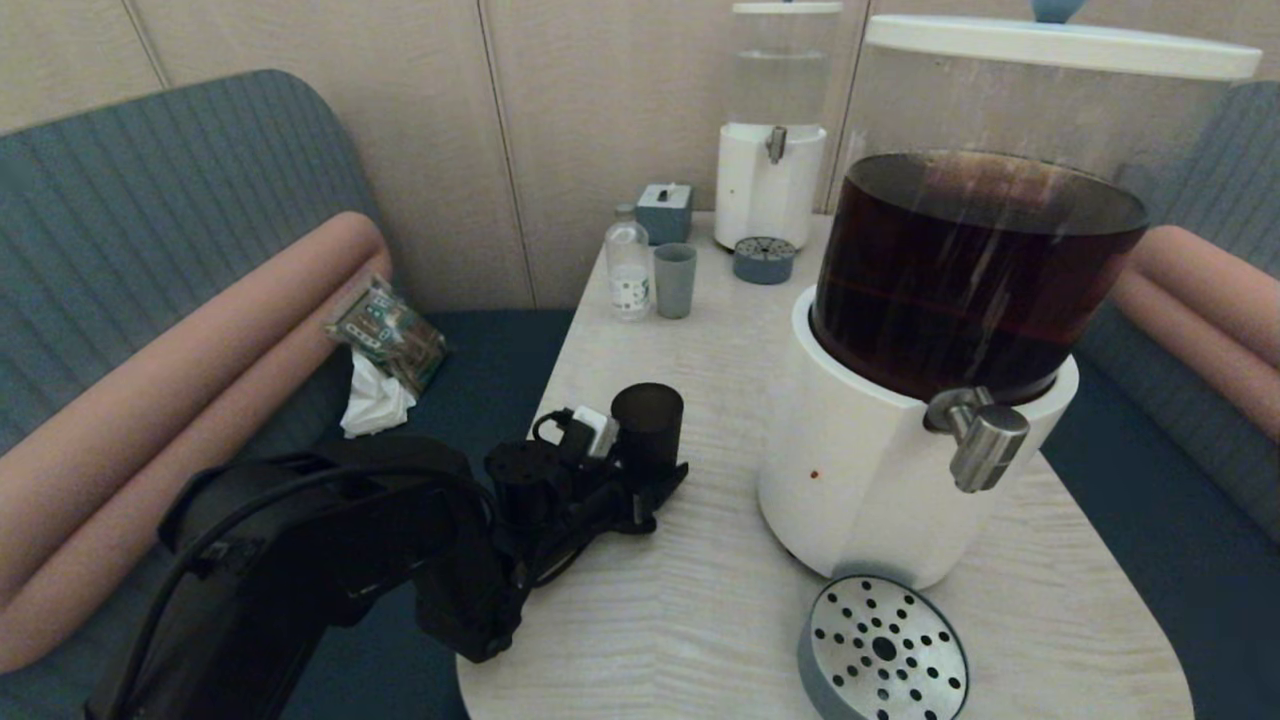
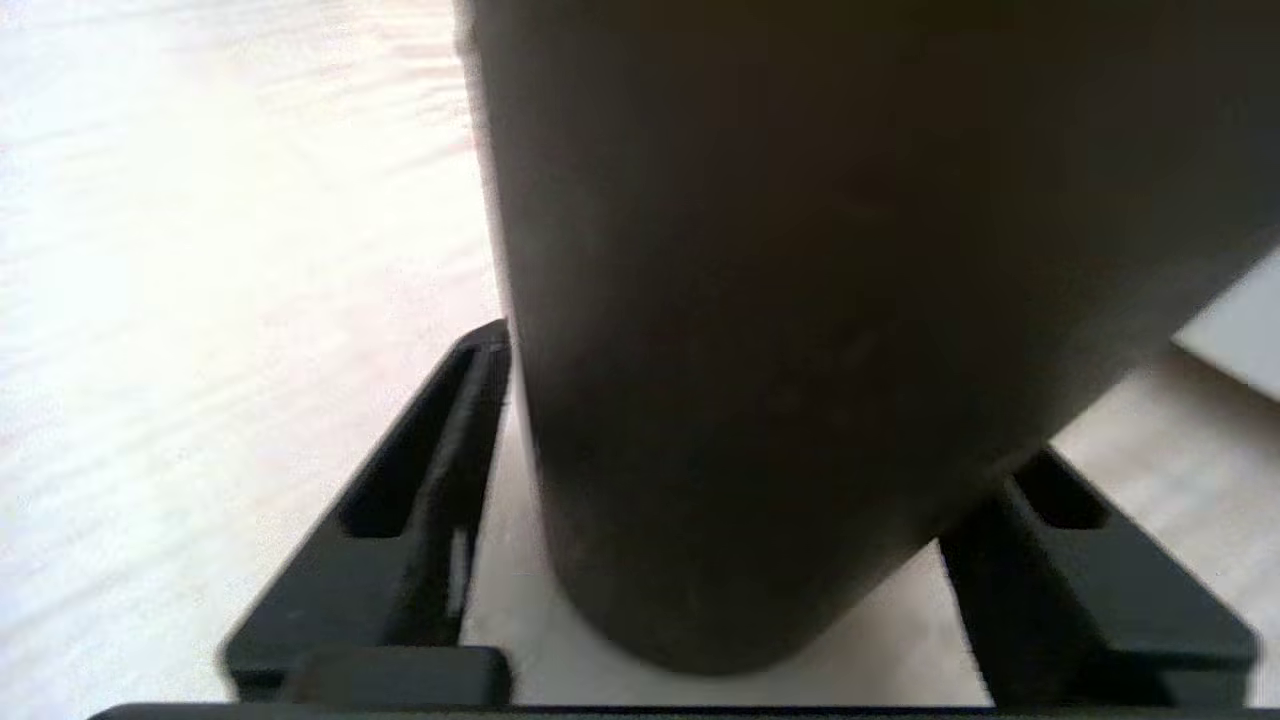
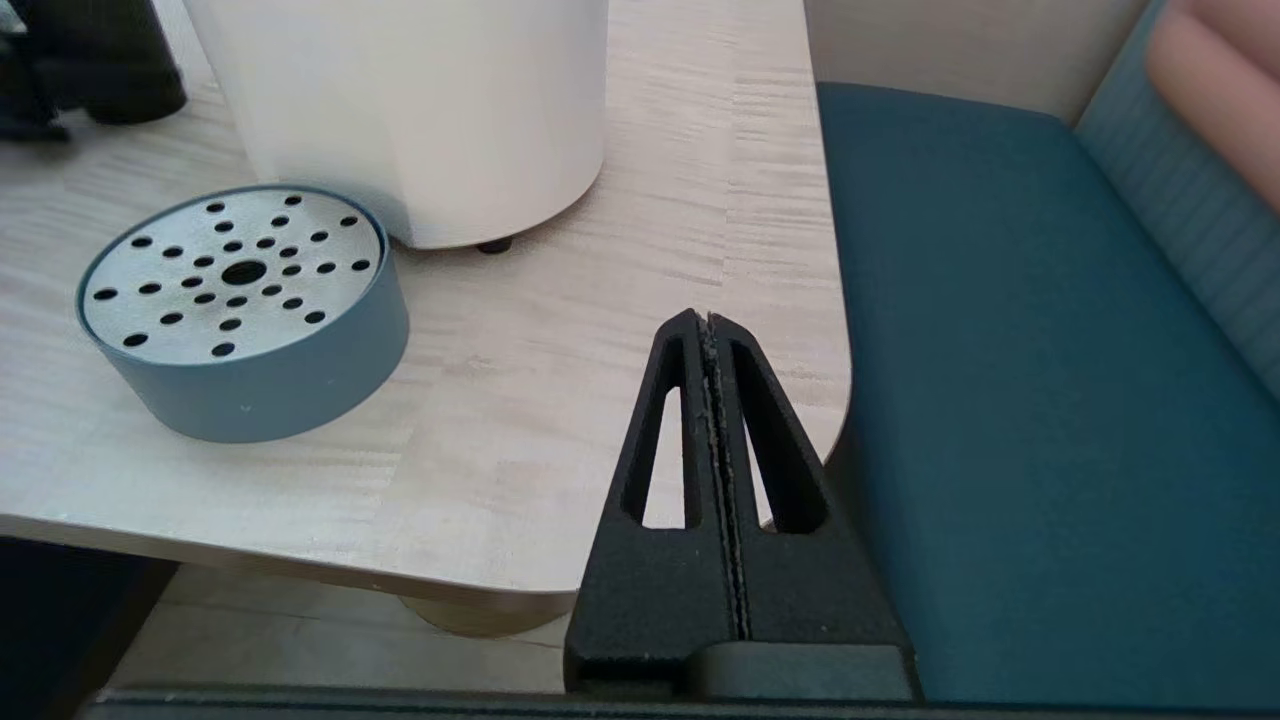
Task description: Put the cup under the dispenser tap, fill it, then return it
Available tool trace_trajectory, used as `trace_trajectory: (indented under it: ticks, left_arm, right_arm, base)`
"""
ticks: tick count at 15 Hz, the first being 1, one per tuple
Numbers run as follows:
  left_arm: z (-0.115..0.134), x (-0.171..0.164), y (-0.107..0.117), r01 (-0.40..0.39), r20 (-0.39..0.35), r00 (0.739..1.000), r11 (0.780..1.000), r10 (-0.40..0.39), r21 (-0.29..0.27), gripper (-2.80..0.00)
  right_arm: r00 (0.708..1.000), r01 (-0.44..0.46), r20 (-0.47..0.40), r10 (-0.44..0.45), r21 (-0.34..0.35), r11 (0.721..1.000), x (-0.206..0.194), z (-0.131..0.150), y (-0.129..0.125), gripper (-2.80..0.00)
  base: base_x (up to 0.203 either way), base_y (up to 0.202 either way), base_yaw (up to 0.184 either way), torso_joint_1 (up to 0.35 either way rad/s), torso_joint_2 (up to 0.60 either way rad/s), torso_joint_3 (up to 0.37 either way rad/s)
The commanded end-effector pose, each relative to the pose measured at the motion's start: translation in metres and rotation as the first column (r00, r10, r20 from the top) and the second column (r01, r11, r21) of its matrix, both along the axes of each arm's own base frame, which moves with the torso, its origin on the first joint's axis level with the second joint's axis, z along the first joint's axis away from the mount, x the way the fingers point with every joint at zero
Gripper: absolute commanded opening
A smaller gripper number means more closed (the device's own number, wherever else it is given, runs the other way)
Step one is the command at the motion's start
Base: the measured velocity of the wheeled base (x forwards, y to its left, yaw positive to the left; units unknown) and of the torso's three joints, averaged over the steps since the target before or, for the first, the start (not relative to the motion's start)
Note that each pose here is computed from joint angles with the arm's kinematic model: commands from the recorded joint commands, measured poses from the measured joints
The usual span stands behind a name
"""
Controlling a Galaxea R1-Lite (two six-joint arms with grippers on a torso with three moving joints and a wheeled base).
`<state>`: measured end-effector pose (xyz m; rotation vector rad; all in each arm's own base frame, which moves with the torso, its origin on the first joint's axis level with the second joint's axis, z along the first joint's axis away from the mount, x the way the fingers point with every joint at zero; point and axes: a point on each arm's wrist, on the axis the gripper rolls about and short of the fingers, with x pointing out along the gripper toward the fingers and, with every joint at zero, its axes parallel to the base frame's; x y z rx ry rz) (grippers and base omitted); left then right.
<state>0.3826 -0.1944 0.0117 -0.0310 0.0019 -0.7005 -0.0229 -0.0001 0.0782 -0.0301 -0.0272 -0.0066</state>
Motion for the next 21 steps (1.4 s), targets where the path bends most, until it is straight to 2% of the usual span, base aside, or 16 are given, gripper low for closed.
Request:
trace_trajectory:
  ticks: [1, 3, 8, 11, 16, 17, 19, 21]
  left_arm:
    - [0.002, -0.003, -0.001, 0.006, 0.012, 1.0, 1.0, -0.006, -0.005, 0.0]
    - [0.0, -0.006, 0.0, 0.007, -0.003, 1.0, 1.0, -0.007, 0.004, 0.0]
    - [0.024, -0.031, 0.011, 0.006, -0.012, 1.0, 1.0, -0.006, 0.018, 0.0]
    - [0.052, -0.064, 0.028, 0.007, -0.022, 1.0, 1.0, -0.006, 0.028, 0.0]
    - [0.1, -0.133, 0.06, 0.013, 0.006, 1.0, 1.0, -0.013, 0.021, 0.0]
    - [0.109, -0.146, 0.067, 0.013, 0.023, 1.0, 1.0, -0.013, 0.013, -2.8]
    - [0.124, -0.161, 0.075, 0.009, 0.064, 0.998, 1.0, -0.008, -0.013, -2.8]
    - [0.141, -0.172, 0.083, -0.035, 0.114, 0.993, 0.998, 0.041, -0.055, -2.8]
  right_arm:
    - [1.0, 0.0, -0.007, 0.0, 0.0, 1.0, 0.001, -0.002, 0.0, -2.8]
    - [1.0, 0.0, -0.007, 0.0, 0.0, 1.0, 0.001, -0.002, 0.0, -2.8]
    - [1.0, 0.0, -0.007, 0.0, 0.0, 1.0, 0.001, -0.002, 0.0, -2.8]
    - [1.0, 0.0, -0.007, 0.0, 0.0, 1.0, 0.001, -0.002, 0.0, -2.8]
    - [1.0, 0.0, -0.007, 0.0, 0.0, 1.0, 0.001, -0.002, 0.0, -2.8]
    - [1.0, 0.0, -0.007, 0.0, 0.0, 1.0, 0.001, -0.002, 0.0, -2.8]
    - [1.0, 0.0, -0.007, 0.0, 0.0, 1.0, 0.001, -0.002, 0.0, -2.8]
    - [1.0, 0.0, -0.007, 0.0, 0.0, 1.0, 0.001, -0.002, 0.0, -2.8]
  base:
    - [0.0, 0.0, 0.0, 0.0, 0.0, 0.0]
    - [0.0, 0.0, 0.0, 0.0, 0.0, 0.0]
    - [0.0, 0.0, 0.0, 0.0, 0.0, 0.0]
    - [0.0, 0.0, 0.0, 0.0, 0.0, 0.0]
    - [0.0, 0.0, 0.0, 0.0, 0.0, 0.0]
    - [0.0, 0.0, 0.0, 0.0, 0.0, 0.0]
    - [0.0, 0.0, 0.0, 0.0, 0.0, 0.0]
    - [0.0, 0.0, 0.0, 0.0, 0.0, 0.0]
